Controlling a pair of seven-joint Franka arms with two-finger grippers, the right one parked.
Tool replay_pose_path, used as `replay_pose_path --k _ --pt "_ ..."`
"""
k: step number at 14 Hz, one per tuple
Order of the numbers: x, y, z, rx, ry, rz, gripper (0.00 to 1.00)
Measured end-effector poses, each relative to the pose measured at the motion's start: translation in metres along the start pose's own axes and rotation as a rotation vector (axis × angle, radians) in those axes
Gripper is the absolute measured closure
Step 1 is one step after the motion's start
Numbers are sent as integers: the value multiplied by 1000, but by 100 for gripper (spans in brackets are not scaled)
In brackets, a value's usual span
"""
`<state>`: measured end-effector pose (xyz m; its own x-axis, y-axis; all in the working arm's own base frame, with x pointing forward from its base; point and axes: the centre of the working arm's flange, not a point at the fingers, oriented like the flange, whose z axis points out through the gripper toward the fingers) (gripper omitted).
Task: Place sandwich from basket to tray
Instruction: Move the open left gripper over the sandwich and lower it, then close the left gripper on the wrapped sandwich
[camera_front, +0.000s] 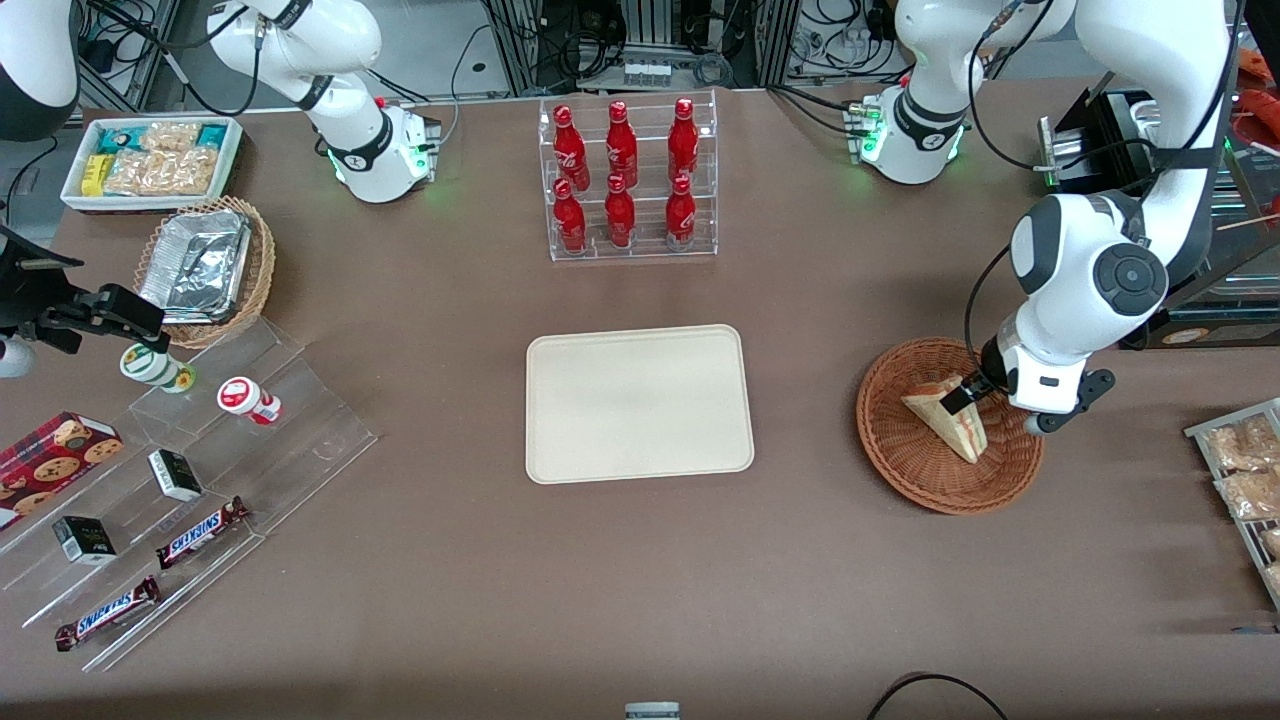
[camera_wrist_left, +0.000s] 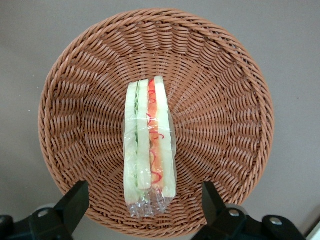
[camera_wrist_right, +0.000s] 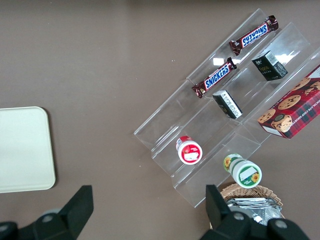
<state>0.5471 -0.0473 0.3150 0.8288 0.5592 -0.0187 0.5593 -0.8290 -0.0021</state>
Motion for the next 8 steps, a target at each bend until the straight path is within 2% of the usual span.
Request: replay_pose_path --k 8 --pt "-1 6 38 -2 -17 -98 0"
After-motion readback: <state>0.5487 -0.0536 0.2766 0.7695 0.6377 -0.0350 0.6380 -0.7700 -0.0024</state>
